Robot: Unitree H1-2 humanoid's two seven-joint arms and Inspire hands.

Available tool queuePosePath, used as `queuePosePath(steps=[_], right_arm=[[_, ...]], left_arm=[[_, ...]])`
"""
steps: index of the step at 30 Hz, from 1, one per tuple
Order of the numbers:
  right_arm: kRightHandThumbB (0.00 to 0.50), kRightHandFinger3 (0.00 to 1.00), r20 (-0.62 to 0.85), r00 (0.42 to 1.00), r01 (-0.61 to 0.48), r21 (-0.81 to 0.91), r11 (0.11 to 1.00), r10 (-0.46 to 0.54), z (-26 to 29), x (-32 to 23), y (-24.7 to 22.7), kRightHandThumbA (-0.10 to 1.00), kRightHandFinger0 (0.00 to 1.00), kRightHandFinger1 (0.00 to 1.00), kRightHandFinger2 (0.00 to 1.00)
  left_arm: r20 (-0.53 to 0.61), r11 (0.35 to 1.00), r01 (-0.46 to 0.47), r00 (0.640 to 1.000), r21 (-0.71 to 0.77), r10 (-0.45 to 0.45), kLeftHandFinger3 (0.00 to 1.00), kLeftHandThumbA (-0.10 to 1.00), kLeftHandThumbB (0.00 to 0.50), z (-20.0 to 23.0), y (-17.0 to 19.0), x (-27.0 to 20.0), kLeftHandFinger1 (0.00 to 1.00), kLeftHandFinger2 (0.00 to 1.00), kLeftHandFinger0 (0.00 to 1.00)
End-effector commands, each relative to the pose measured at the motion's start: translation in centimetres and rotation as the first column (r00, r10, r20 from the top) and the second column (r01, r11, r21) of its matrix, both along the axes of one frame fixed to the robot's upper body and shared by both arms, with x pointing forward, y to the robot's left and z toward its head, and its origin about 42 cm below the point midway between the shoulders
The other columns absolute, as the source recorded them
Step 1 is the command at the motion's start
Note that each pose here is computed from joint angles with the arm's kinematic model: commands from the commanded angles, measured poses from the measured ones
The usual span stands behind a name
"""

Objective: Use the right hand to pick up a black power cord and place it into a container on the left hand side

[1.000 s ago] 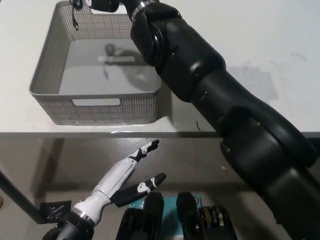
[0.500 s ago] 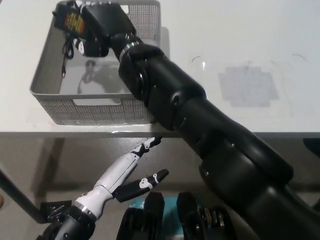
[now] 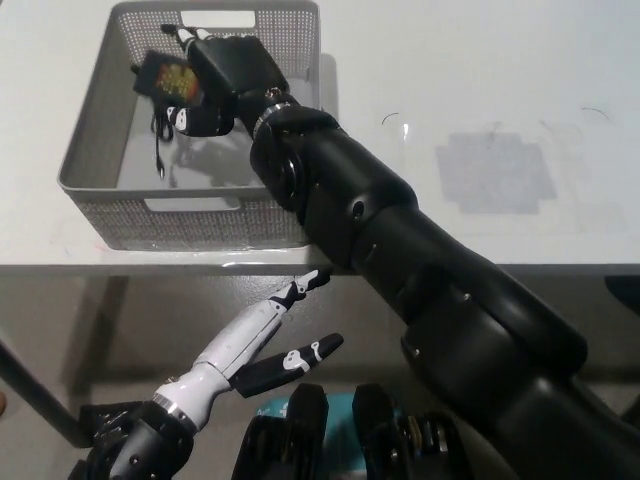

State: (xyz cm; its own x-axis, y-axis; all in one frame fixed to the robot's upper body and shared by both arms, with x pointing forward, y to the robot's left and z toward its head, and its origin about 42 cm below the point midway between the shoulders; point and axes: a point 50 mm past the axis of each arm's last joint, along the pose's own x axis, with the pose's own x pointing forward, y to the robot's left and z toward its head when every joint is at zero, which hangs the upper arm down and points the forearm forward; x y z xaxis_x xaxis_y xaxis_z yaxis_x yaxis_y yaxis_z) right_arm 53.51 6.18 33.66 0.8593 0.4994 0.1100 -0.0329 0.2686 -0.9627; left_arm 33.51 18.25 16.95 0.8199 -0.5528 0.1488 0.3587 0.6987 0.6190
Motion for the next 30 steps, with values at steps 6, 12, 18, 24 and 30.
queuePosePath(steps=[6, 12, 18, 24, 30], right_arm=[[0.500, 1.00, -0.016, 1.000, 0.015, 0.037, 0.999, -0.014, 5.1, 1.2, -1.0, 1.00, 1.00, 1.00, 1.00], [0.500, 1.00, -0.050, 0.999, 0.002, 0.086, 0.996, 0.003, 5.3, 1.4, -1.7, 1.00, 1.00, 1.00, 1.00], [0.500, 1.00, -0.019, 0.997, -0.067, 0.258, 0.964, 0.074, 7.5, 1.3, -2.6, 1.00, 1.00, 1.00, 1.00], [0.500, 1.00, 0.174, 0.975, -0.205, 0.489, 0.848, 0.135, 14.2, -0.4, -6.1, 1.00, 1.00, 1.00, 1.00], [0.473, 1.00, 0.287, 0.951, -0.275, 0.604, 0.748, 0.118, 18.6, -2.9, -12.9, 1.00, 1.00, 1.00, 1.00]], left_arm=[[0.049, 0.999, 0.026, 0.998, 0.023, -0.027, 1.00, 0.89, 0.166, 1.1, 0.2, 0.7, 1.00, 1.00, 1.00], [0.050, 0.999, 0.033, 0.998, 0.028, -0.034, 1.00, 0.88, 0.157, 1.4, 0.1, 0.7, 1.00, 1.00, 1.00], [0.051, 0.999, 0.033, 0.998, 0.027, -0.034, 1.00, 0.85, 0.155, 1.3, 0.0, 0.7, 1.00, 1.00, 1.00], [0.052, 0.999, 0.033, 0.998, 0.039, -0.035, 1.00, 0.84, 0.150, 1.1, 0.2, 0.7, 1.00, 1.00, 1.00], [0.056, 0.998, 0.018, 0.998, 0.053, -0.021, 1.00, 0.87, 0.135, 0.8, 0.6, 0.1, 1.00, 1.00, 1.00]])
